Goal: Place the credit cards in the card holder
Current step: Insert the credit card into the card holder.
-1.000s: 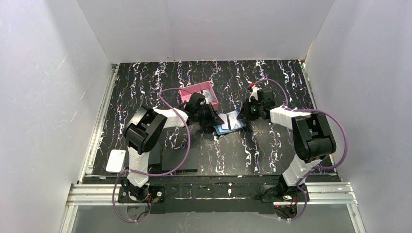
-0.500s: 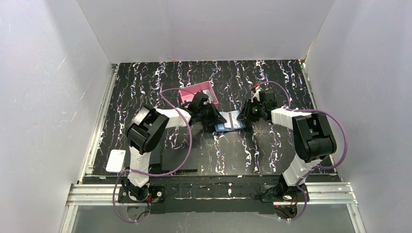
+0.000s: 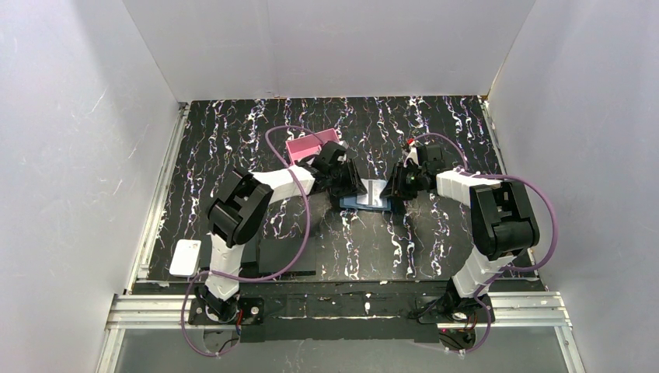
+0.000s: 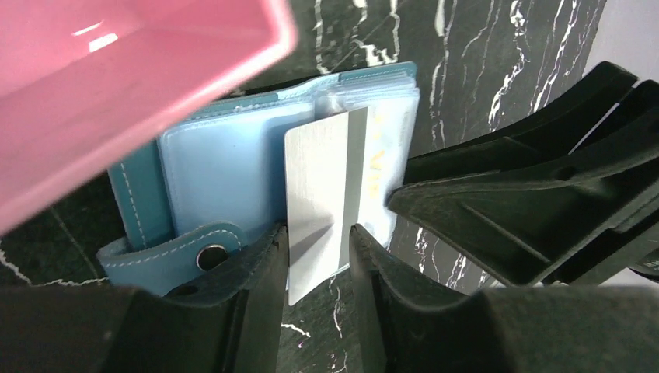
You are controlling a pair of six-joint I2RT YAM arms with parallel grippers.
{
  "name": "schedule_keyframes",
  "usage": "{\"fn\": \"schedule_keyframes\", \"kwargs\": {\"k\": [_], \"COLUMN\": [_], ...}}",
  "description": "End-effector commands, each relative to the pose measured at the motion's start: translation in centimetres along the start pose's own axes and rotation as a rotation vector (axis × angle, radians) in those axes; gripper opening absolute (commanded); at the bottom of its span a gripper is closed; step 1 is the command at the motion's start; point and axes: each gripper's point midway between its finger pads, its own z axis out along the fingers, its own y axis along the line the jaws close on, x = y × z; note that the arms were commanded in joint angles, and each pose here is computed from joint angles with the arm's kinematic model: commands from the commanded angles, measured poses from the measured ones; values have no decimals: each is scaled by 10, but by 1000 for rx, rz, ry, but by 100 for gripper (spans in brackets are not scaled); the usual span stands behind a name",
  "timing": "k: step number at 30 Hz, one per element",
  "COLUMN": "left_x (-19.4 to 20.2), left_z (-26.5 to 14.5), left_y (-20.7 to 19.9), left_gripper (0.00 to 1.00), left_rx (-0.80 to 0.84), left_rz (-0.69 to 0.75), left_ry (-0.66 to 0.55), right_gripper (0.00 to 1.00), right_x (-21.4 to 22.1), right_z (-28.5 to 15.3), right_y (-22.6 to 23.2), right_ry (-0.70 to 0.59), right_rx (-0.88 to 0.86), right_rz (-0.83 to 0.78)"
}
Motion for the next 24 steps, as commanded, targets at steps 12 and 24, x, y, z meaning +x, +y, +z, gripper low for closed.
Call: {"fn": "schedule_keyframes", "kwargs": {"k": [12,24], "left_x": [21,7], "left_z": [20,5], "left_y": [-18,-34], "left_gripper": [39,59], "left_rx": [-78,-57], "left_rz": [236,304], "left_ry": [130,118], "right_gripper": [37,45], "right_x": [-17,-28], "right_z": [-14,-25], "right_y": [12,-6], "right_ry": [-39,-59], "right_rx": [-30,-19], "right_rz": [-18,-1]}}
